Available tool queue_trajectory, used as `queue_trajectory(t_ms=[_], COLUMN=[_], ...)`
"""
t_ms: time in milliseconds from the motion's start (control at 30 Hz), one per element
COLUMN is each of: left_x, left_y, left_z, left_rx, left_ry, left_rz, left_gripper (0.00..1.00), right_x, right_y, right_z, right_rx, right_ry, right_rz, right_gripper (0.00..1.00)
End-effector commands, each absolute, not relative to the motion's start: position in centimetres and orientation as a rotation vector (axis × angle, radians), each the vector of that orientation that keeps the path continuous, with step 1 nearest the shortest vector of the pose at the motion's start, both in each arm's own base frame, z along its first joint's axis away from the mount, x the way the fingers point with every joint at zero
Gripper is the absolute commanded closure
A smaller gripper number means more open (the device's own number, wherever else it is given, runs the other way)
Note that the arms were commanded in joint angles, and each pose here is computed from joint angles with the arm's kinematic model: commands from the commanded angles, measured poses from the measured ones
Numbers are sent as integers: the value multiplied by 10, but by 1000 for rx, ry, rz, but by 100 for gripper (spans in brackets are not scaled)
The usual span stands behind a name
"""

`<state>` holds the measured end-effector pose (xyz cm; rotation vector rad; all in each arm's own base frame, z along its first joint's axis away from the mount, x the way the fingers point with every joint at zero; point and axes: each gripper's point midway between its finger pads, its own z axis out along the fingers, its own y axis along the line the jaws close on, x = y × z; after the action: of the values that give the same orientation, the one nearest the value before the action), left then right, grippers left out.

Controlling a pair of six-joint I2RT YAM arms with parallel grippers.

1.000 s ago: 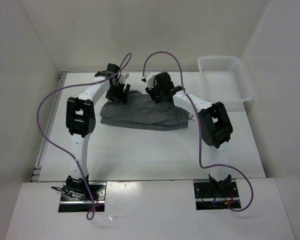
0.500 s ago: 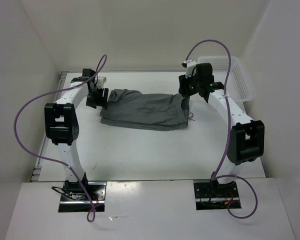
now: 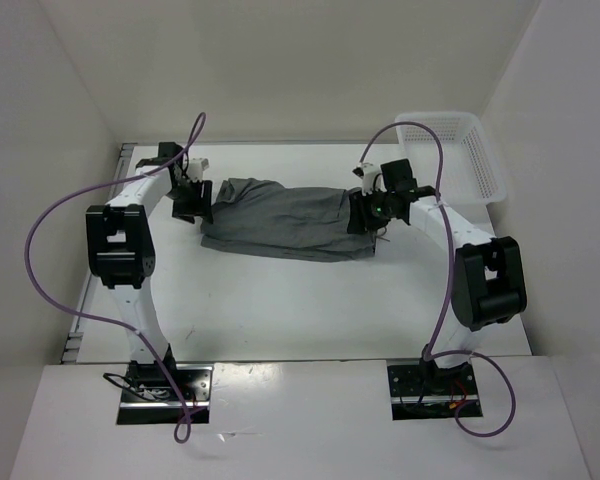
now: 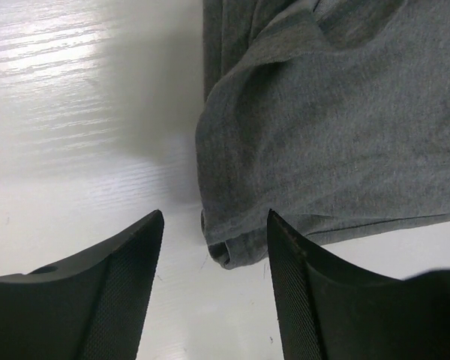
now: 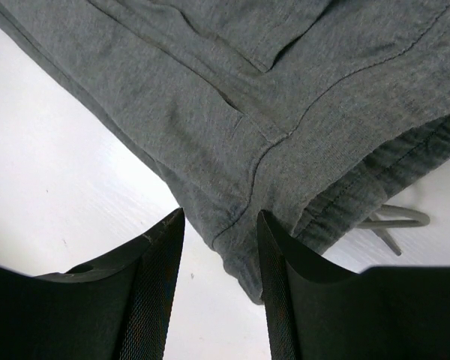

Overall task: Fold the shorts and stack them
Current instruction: Fold the shorts

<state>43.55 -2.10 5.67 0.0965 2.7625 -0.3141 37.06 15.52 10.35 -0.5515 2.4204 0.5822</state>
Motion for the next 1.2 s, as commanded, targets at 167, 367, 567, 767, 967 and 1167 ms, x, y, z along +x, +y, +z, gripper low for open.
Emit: queue_trajectory(t_ms=[167, 367, 567, 767, 967, 1167], left_x=[414, 411, 413, 413, 413, 417], left_y=[-33, -36, -32, -32, -32, -28], left_z=[26, 26, 32, 44, 44, 51], left_rx=[74, 73, 62, 68, 68, 71], left_ry=[2877, 2883, 2873, 2852, 2852, 2830], left_rz=[-496, -516, -512, -506, -506, -472], left_gripper=[61, 86, 99, 78, 40, 45], right_x=[366, 377, 384, 380, 377, 381], right_y=[160, 153, 147, 130, 127, 132], right_z=[111, 126, 165, 141, 110, 109], right_rx=[-557, -611, -619, -532, -525, -524], right_ry=[2373, 2337, 2267, 2332, 2389, 2368], right_rz=[641, 582, 561, 505, 503, 528], right_gripper=[52, 52, 52, 52, 50, 55])
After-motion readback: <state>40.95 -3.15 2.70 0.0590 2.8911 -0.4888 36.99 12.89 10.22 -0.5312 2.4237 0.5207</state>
